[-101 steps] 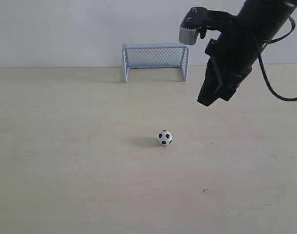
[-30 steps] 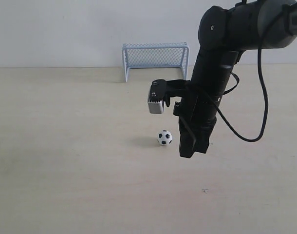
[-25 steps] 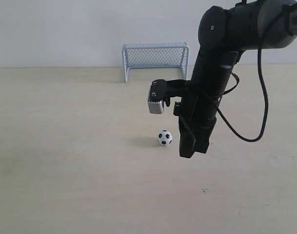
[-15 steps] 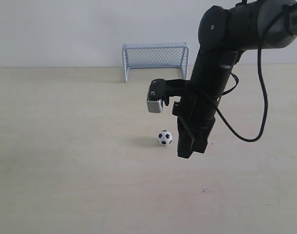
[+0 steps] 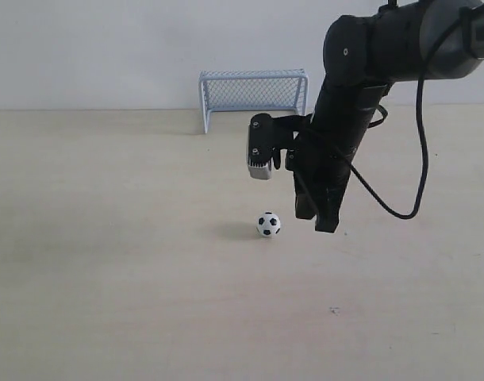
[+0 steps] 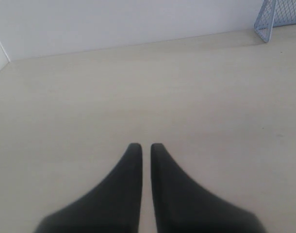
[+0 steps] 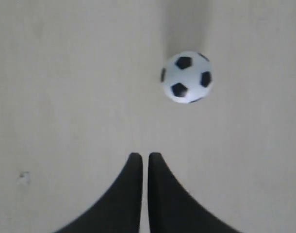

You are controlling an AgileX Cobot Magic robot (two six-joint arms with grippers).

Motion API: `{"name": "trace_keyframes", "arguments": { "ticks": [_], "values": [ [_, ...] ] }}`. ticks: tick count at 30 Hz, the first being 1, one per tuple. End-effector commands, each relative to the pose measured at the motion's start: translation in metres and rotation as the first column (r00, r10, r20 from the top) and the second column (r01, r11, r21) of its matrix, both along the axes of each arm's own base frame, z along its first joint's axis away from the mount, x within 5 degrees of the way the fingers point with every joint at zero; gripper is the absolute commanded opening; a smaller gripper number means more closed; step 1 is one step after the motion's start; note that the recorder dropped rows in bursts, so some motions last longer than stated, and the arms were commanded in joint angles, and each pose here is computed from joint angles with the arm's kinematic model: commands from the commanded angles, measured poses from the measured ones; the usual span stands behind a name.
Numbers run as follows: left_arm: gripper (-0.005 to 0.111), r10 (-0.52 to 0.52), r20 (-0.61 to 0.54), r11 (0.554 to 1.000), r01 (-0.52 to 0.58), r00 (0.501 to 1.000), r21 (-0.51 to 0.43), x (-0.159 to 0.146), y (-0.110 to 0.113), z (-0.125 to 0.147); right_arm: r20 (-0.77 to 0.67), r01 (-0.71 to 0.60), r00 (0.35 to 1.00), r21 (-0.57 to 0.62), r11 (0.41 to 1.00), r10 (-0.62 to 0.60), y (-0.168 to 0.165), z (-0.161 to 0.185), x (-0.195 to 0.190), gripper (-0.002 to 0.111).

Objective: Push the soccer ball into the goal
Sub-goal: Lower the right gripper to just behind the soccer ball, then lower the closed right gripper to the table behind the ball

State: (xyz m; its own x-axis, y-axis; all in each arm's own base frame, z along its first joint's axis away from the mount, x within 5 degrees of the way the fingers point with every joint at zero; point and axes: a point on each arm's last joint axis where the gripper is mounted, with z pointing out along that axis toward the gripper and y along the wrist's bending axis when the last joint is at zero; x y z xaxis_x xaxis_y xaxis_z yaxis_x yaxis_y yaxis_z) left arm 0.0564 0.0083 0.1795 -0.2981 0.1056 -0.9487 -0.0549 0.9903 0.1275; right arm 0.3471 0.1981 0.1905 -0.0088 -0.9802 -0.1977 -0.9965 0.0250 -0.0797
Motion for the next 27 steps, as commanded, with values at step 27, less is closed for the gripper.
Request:
{"name": "trace_keyframes", "arguments": {
  "ticks": [27],
  "values": [
    [0.006, -0.006, 0.003, 1.0, 0.006, 1.0, -0.008, 0.0, -0.001, 0.001, -0.137, -0.21, 0.97, -0.067, 0.976, 0.199, 0.055, -0.02, 0.015, 0.0]
  ]
}}
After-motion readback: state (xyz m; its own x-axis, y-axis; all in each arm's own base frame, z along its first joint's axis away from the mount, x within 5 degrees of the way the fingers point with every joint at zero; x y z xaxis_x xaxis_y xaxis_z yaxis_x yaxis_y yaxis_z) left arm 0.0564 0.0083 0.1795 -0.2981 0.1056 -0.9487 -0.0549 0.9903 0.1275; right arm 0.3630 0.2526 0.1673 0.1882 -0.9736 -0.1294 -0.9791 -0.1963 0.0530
